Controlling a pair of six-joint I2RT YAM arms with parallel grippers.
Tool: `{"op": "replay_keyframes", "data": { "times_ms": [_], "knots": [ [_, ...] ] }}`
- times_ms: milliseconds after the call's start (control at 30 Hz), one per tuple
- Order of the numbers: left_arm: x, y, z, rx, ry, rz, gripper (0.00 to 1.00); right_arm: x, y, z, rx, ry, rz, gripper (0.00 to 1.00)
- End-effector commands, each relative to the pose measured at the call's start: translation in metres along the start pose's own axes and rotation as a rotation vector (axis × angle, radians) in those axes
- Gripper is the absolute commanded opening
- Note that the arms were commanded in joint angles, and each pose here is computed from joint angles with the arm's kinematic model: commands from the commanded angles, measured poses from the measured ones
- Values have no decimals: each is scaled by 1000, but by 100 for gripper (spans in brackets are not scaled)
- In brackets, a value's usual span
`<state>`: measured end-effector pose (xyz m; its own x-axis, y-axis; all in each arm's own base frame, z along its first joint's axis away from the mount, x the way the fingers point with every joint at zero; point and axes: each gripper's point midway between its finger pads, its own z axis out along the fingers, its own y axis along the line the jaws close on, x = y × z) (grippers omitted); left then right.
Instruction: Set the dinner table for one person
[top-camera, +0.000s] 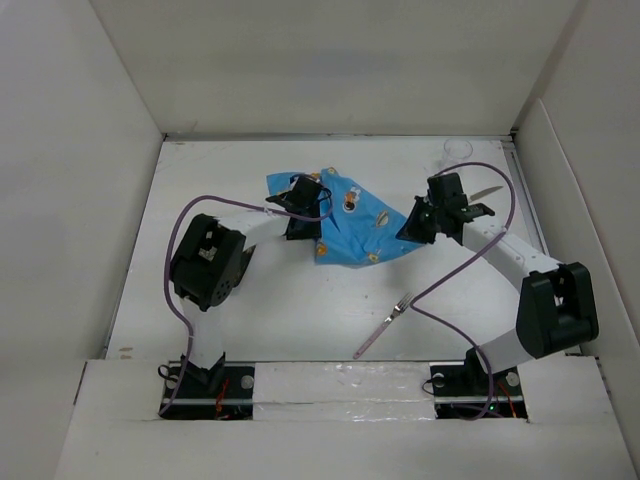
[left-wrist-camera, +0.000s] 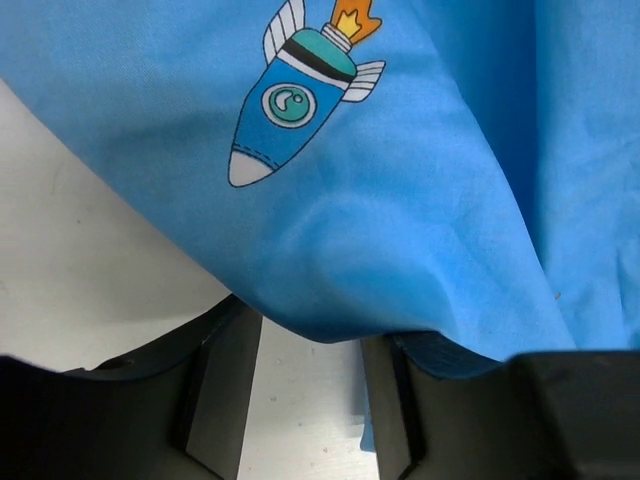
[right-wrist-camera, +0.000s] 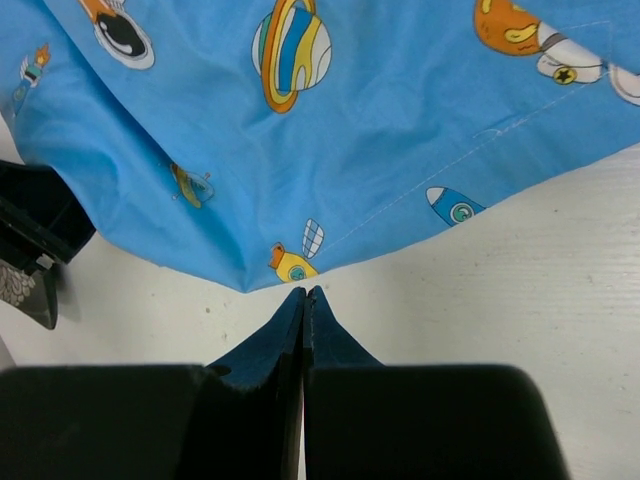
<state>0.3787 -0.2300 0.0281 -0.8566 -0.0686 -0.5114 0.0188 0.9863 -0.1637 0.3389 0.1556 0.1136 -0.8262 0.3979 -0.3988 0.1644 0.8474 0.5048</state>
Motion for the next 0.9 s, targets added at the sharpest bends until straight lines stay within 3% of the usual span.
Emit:
{"op": "replay_keyframes", "data": {
  "times_ms": [0,500,600,700,867],
  "knots": [
    [-6,-2,8,-49,-34,26,39,-10,25,-2,-78,-28,-51,1],
    [-21,22,14,-220,-124,49,0,-9,18,-3,-53,-40,-66,2],
    [-31,24,-1,-226,-159,52,0,-15,6,-3,-11,-67,-36,11],
    [-36,33,-18,-232,-191,55,0,-25,-13,-2,60,-107,11,37],
    [-43,37,-52,-204,-247,54,0,-35,-46,4,190,-128,68,56]
  ]
}}
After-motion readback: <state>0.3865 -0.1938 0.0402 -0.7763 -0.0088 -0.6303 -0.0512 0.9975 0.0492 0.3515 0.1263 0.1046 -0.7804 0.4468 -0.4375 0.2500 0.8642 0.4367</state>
